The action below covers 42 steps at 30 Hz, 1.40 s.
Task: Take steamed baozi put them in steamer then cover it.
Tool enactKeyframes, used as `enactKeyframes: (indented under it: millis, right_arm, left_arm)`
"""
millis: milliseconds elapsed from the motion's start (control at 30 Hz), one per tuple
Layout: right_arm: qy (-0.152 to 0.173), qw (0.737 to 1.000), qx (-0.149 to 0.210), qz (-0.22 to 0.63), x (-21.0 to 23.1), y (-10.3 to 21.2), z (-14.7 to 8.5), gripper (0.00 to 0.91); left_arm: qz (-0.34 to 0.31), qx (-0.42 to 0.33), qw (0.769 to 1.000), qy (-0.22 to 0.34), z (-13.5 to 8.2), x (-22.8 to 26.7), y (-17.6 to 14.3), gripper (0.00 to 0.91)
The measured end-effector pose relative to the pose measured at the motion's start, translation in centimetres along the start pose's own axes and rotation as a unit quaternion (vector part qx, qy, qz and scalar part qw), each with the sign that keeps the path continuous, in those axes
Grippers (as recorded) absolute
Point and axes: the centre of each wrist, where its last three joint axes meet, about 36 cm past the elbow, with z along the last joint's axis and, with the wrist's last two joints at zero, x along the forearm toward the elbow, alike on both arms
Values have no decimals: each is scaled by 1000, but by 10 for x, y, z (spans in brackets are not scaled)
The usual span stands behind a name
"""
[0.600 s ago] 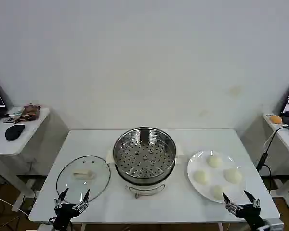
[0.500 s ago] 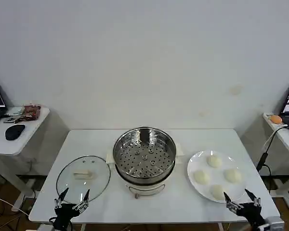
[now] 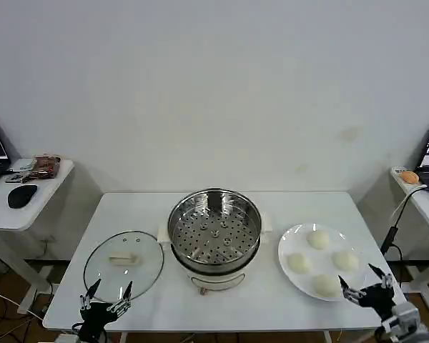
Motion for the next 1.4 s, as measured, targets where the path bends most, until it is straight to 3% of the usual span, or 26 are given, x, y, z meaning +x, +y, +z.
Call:
enactKeyframes:
  millis: [300, 767, 1067, 1400]
  right_arm:
    - [13, 995, 98, -15, -28, -38, -28, 907]
    - [37, 974, 213, -62, -63, -98, -63, 907]
    - [60, 954, 267, -122, -74, -133, -75, 907]
    - [50, 936, 290, -191, -96, -146, -80, 907]
  left_arm:
    - [-4, 0, 1000, -1, 0, -4, 2, 907]
    - [-4, 0, 1000, -2, 1, -9, 3, 907]
    - [-2, -1, 1000, -6, -1, -15, 4, 907]
    - [-5, 1, 1000, -5, 1, -19, 5, 907]
